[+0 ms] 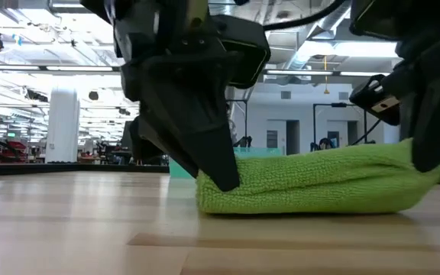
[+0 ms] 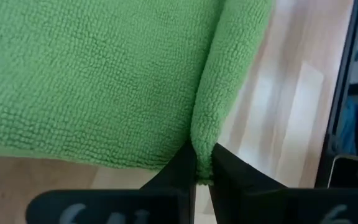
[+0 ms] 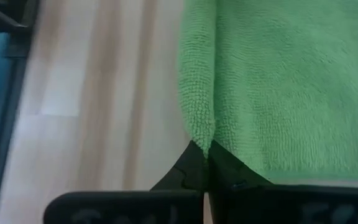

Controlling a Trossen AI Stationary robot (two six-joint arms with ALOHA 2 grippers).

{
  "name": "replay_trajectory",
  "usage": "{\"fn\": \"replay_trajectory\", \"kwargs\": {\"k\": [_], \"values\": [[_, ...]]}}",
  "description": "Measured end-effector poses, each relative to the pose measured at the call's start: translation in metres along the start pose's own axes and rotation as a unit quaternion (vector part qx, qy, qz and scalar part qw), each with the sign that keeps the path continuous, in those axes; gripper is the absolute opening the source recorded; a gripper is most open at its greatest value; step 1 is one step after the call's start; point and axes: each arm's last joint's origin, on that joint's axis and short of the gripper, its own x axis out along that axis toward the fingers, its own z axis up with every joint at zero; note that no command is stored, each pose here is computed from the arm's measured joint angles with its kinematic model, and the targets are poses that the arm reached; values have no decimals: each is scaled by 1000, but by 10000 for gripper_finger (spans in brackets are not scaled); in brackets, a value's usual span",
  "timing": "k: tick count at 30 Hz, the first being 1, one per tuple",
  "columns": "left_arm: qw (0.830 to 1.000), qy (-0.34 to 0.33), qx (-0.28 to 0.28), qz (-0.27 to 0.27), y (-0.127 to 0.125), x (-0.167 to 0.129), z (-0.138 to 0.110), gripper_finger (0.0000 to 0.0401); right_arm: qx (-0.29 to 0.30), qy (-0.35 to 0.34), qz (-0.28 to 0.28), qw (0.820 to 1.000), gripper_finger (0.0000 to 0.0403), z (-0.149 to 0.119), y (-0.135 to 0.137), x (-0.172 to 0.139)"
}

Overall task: Roll microfiber towels into tight, uniform cylinder then place into a basket
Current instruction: Roll the green microfiber cloth

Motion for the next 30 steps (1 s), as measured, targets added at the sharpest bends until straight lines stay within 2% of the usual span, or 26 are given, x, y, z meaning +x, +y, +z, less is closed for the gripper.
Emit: {"fn": "replay_trajectory", "kwargs": {"k": [7,14,25,30], "values": [[998,-4,-55,7,8,-1,8,18,49,6,-36,998,10,4,-15,1],[996,1,-89,2,12,-2,12,18,90,-2,-76,993,21,7,-26,2],[996,-7,-92,6,12,-2,13,18,137,-24,-120,983,25,14,-44,3],[996,-12,-83,11,13,-2,13,18,140,-24,-128,981,13,18,-54,4]]}}
